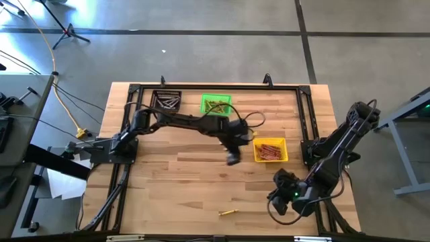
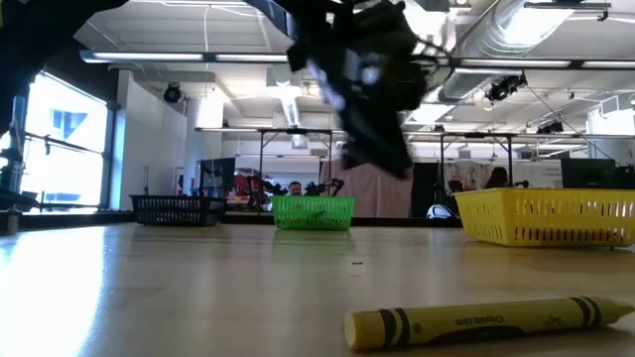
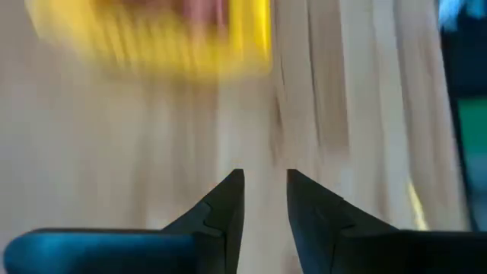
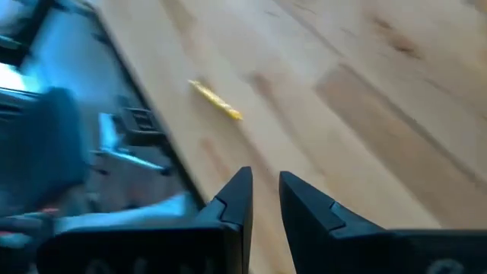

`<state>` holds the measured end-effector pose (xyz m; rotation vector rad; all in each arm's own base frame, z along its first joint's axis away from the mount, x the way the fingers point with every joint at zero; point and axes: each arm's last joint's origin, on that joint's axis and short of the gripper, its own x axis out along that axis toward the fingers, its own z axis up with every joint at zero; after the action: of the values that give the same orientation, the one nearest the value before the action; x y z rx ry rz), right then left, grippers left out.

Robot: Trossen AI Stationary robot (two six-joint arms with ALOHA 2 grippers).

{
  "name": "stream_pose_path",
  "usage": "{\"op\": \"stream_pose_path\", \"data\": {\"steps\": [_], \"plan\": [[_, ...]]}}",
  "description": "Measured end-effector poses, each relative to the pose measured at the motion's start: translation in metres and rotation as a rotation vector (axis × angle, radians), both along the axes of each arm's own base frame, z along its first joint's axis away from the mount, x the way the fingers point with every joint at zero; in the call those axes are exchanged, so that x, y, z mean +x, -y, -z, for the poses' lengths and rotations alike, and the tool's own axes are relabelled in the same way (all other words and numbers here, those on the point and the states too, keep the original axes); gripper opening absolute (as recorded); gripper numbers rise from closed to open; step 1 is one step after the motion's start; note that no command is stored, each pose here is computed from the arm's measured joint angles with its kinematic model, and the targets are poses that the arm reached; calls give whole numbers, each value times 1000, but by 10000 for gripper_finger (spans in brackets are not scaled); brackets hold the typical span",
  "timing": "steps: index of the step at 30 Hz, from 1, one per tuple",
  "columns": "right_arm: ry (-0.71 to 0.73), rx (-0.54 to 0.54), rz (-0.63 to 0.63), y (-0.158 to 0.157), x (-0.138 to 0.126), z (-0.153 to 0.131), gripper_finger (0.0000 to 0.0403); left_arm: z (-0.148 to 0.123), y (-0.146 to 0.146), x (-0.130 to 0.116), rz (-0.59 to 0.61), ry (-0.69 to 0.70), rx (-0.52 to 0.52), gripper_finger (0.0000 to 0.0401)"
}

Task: Sort crayons
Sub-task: Put the yellow crayon into the green basket

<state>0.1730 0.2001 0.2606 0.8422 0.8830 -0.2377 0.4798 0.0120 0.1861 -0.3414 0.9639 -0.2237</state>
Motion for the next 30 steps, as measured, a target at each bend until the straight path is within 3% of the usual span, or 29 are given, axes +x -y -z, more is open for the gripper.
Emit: {"op": "stream_pose_path", "data": {"steps": [5, 11, 14, 19, 25, 30], "plan": [[-139, -45, -58, 1, 9, 18, 53, -14, 21, -47, 143, -373, -124, 66], [-161, -44, -358, -22, 45, 56, 53, -47, 75, -96, 343, -603, 3, 44], [-141, -85, -479, -29, 62, 79, 53, -67, 99, -115, 381, -588, 108, 40], [-103, -173, -581, -27, 84, 107, 53, -101, 126, -144, 316, -475, 197, 41], [25, -198, -681, -20, 102, 104, 53, -139, 141, -179, 8, -262, 243, 42], [70, -300, -747, -9, 111, 104, 53, -155, 160, -208, -208, -119, 236, 41]]}}
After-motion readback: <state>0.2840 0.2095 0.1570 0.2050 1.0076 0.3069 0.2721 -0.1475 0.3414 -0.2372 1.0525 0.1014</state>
